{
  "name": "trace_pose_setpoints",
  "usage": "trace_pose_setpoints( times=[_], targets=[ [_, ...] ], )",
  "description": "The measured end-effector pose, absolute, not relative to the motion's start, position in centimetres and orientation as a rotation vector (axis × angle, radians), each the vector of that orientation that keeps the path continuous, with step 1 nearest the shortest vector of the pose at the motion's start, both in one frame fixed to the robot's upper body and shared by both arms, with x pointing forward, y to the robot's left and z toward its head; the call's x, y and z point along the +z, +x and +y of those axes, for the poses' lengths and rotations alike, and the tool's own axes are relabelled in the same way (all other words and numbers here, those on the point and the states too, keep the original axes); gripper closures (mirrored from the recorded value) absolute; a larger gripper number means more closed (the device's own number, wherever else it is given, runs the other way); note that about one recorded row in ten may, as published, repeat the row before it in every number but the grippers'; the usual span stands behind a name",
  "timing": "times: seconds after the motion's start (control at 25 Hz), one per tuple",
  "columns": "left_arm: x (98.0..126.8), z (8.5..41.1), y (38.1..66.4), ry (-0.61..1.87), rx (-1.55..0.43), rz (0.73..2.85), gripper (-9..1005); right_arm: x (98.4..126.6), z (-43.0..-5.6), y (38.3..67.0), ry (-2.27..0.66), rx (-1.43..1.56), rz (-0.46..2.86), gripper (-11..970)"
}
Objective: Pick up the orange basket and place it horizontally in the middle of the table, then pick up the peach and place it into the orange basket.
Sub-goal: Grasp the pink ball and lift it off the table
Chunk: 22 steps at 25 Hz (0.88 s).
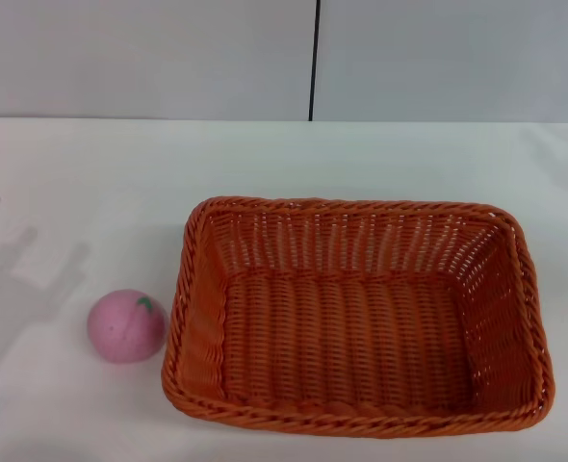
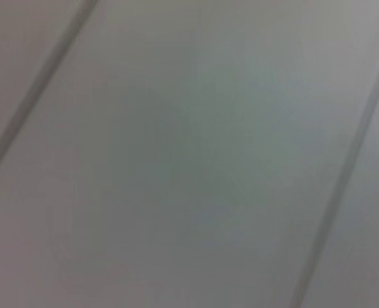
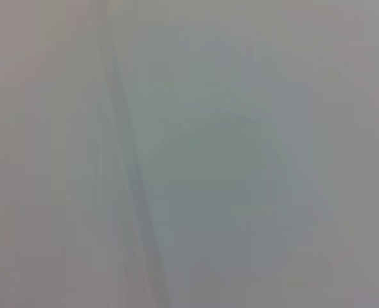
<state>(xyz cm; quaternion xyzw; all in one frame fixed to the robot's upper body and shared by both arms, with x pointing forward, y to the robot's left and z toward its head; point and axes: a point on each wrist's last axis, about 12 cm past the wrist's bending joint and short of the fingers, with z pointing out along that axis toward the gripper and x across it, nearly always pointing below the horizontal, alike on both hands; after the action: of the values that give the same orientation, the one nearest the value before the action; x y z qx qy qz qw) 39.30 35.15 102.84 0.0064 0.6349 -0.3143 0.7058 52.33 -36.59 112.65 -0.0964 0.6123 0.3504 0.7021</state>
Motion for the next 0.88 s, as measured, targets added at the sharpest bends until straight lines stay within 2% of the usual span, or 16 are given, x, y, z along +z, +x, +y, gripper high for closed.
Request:
trace_pose_setpoints(
  times=[0.32, 0.88],
  targets=[
    [102.6, 36.0, 39.0, 0.277, -0.766, 1.594, 225, 109.4, -39.9, 48.5, 0.069, 0.731, 1.352, 609],
    [100.9, 35.2, 39.4, 0.399, -0.776, 1.757, 230, 108.4, -40.8, 46.4, 0.228, 0.697, 1.274, 608]
  ],
)
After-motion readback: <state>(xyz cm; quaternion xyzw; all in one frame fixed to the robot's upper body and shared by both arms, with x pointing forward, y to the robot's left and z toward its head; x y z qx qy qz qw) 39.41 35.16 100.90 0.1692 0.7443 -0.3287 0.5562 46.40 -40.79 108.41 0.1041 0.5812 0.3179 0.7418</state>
